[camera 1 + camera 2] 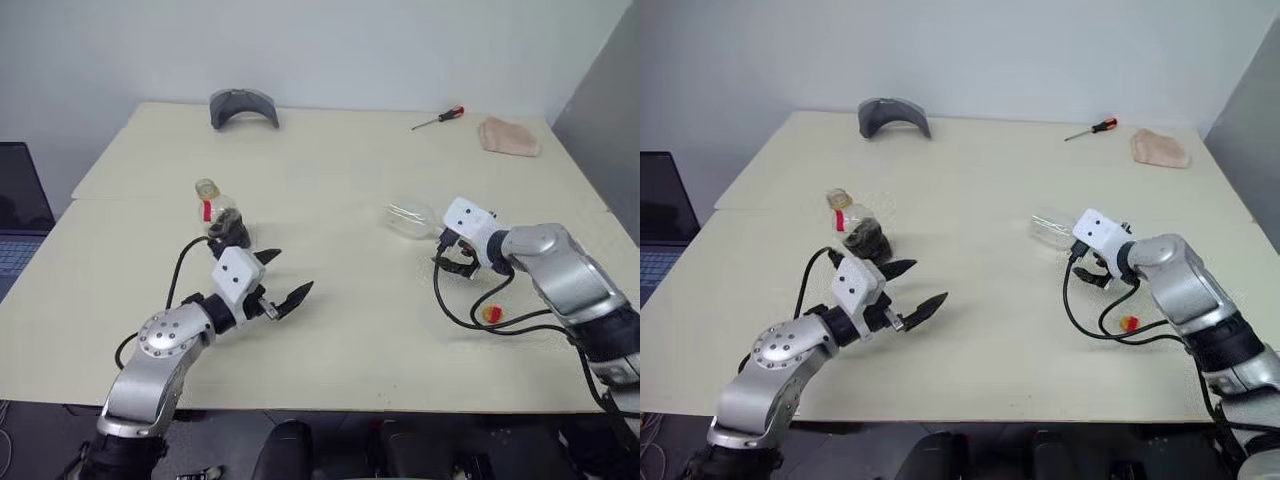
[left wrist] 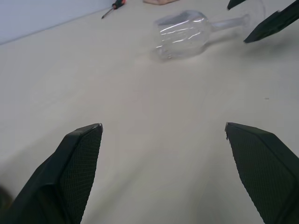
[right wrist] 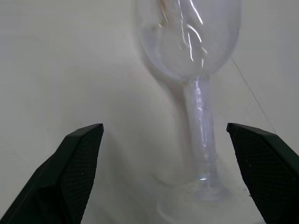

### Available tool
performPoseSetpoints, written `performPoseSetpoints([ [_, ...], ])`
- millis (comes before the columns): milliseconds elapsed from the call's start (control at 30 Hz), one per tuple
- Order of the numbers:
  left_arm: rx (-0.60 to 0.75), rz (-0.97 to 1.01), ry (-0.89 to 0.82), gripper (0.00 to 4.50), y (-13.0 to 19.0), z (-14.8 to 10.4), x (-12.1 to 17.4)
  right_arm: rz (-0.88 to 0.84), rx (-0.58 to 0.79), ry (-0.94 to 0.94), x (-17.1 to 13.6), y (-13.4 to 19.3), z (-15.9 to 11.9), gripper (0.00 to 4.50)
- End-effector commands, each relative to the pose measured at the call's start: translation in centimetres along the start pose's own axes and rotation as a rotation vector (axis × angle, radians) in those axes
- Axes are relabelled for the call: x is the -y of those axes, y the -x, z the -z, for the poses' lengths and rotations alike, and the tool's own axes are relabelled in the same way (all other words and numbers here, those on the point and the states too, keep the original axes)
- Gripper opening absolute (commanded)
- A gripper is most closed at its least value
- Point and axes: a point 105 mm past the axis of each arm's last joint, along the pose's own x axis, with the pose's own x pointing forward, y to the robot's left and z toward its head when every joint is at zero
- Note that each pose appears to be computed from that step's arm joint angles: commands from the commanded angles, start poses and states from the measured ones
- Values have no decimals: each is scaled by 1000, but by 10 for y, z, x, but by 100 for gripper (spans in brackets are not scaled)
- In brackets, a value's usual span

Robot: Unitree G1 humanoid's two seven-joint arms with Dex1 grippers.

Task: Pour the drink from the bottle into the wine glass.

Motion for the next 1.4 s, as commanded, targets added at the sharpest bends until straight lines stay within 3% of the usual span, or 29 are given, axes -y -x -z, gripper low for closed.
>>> performPoseSetpoints([
  [33,19,20,-20,449,-6,-3,4,61,-2,89,20,-4,-10,450],
  [733,39,35,-30,449,-23,-8,14,19,-74,293,18,-23,-27,450],
  [867,38,41,-29,450,-26,-8,16,26,-97,308,19,-26,-26,356],
  [1167,37,47,-32,450,-29,-9,17,41,-90,318,20,-25,-33,33],
  [1400,33,46,-19,450,-28,-9,17,89,10,283,24,-8,-54,25],
])
